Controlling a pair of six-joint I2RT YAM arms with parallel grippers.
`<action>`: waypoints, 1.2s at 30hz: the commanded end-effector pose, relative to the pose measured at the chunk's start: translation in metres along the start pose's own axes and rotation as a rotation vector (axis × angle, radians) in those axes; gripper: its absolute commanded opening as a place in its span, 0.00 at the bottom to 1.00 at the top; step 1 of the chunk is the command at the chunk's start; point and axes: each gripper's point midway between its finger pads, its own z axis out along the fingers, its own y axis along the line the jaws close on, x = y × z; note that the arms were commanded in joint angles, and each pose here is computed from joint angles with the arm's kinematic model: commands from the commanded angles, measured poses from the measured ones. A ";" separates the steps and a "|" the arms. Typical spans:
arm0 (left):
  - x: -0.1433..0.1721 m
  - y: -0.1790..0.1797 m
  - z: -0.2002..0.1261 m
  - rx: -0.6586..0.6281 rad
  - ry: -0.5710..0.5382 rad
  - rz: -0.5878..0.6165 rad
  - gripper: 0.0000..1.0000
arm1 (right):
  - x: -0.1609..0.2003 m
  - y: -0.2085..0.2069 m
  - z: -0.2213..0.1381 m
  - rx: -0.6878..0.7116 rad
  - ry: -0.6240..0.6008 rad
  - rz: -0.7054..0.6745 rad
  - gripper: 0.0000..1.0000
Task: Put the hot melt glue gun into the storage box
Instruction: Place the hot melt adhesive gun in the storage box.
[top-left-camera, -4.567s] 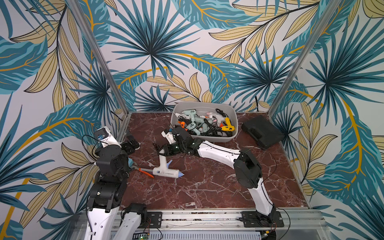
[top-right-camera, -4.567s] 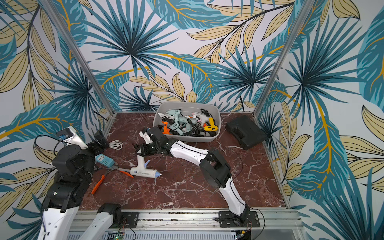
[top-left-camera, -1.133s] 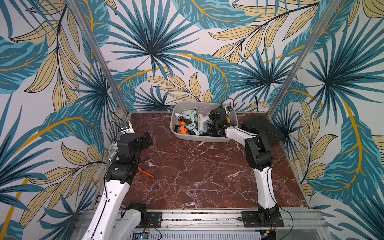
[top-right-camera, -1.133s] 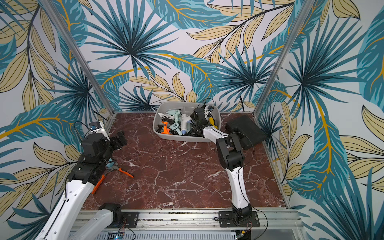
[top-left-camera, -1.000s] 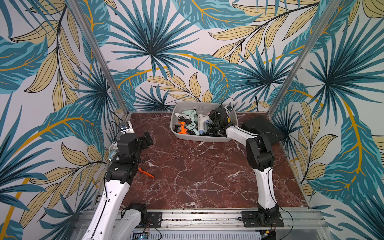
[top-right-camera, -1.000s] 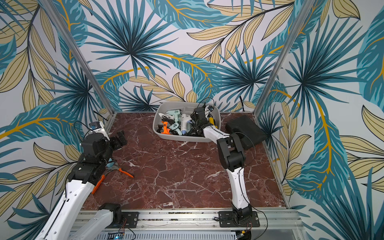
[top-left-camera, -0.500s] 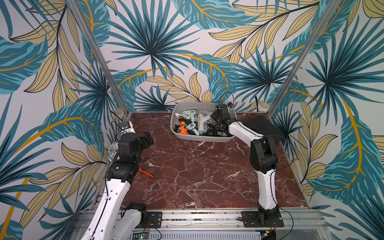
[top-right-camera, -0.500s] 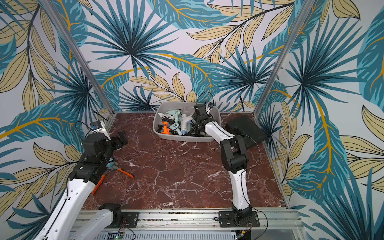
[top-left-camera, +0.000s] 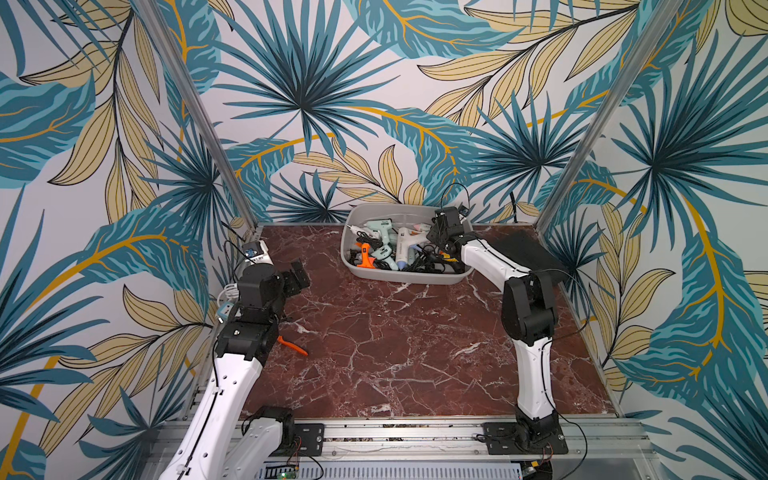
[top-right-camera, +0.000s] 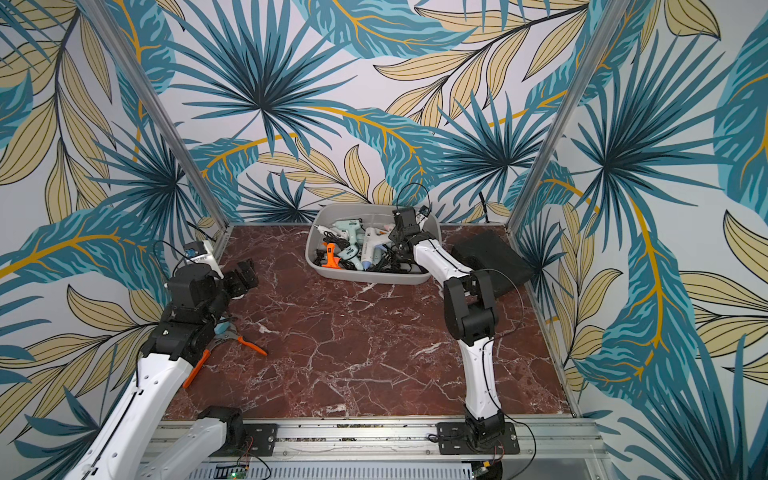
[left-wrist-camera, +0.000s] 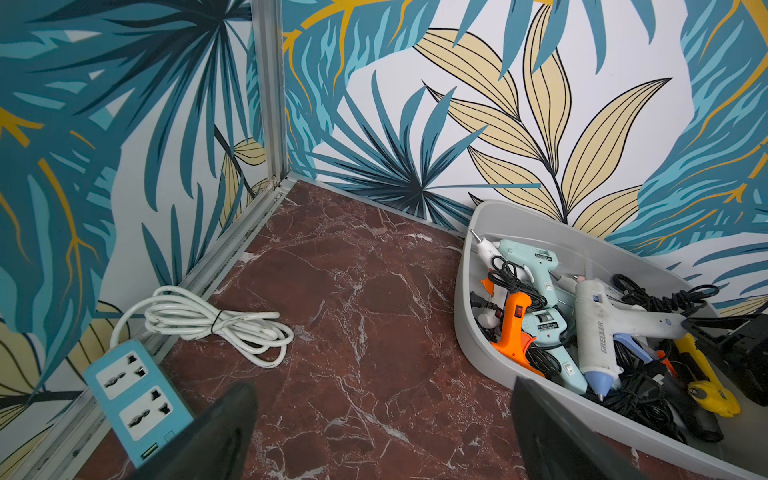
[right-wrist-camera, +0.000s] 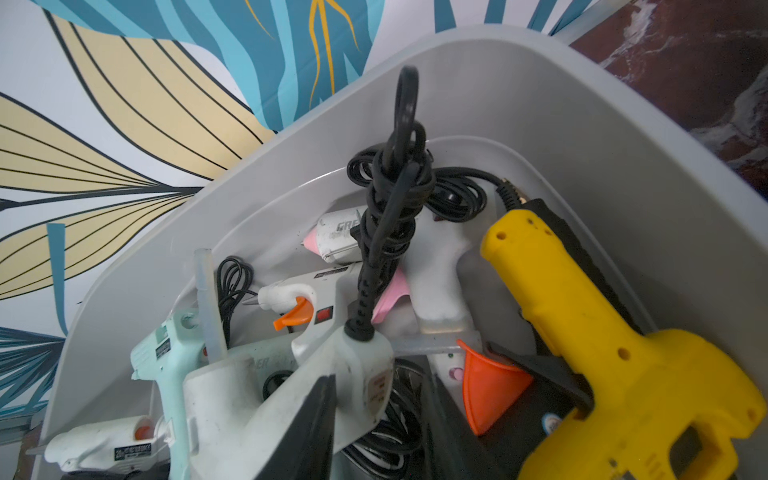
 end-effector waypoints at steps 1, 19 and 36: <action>0.002 0.000 0.003 0.007 -0.004 -0.009 1.00 | 0.049 -0.036 0.018 0.100 0.135 -0.057 0.34; 0.006 -0.001 0.007 0.017 0.002 -0.020 1.00 | 0.046 -0.026 -0.007 0.046 0.156 -0.139 0.34; -0.006 -0.002 0.008 0.018 -0.068 0.015 1.00 | -0.049 -0.022 -0.123 0.076 -0.076 -0.289 0.52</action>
